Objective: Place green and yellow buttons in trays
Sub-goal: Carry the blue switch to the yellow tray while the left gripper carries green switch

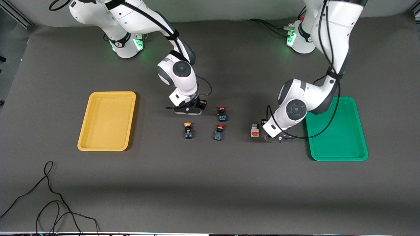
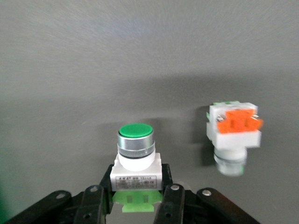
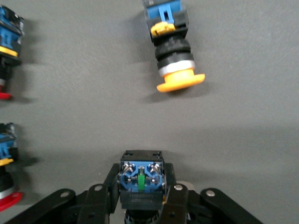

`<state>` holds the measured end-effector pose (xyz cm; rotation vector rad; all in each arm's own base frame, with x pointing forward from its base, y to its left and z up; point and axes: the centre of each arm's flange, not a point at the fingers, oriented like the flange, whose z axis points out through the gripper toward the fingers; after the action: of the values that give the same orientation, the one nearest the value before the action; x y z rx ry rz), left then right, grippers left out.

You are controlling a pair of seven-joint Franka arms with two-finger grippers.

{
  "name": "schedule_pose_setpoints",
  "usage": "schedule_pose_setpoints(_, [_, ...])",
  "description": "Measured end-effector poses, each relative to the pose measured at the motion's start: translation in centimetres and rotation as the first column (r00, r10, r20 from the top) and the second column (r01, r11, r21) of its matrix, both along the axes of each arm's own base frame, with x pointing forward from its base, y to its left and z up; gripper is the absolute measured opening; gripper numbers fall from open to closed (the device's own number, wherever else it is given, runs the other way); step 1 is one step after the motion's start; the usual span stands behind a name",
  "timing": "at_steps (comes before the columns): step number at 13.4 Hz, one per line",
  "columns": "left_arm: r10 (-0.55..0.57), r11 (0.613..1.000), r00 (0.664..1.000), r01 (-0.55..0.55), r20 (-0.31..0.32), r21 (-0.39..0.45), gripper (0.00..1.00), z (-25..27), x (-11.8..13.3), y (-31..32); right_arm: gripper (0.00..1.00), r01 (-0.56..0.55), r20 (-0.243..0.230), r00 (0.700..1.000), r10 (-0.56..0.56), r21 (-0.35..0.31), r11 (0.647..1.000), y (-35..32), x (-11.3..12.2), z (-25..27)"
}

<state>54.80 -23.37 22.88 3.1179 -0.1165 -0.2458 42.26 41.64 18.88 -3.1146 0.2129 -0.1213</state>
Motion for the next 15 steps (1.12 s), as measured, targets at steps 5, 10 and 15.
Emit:
schedule_pose_setpoints(5, [0.038,0.999,0.999,-0.038,-0.013,0.014,0.41,17.2,1.5,5.0,0.41,0.025,-0.047,0.999,-0.029,-0.084,0.996,1.7,3.4,14.0])
schedule_pose_setpoints(10, [-0.063,0.995,0.998,0.064,-0.010,0.071,0.41,23.8,3.9,15.5,0.41,-0.114,-0.086,0.991,0.105,-0.108,0.988,-7.7,9.8,24.0])
schedule_pose_setpoints(15, [-0.173,0.985,0.985,0.173,-0.006,0.030,0.41,20.2,5.0,27.8,0.41,-0.323,-0.149,0.938,0.312,-0.056,0.945,-30.6,17.0,26.6])
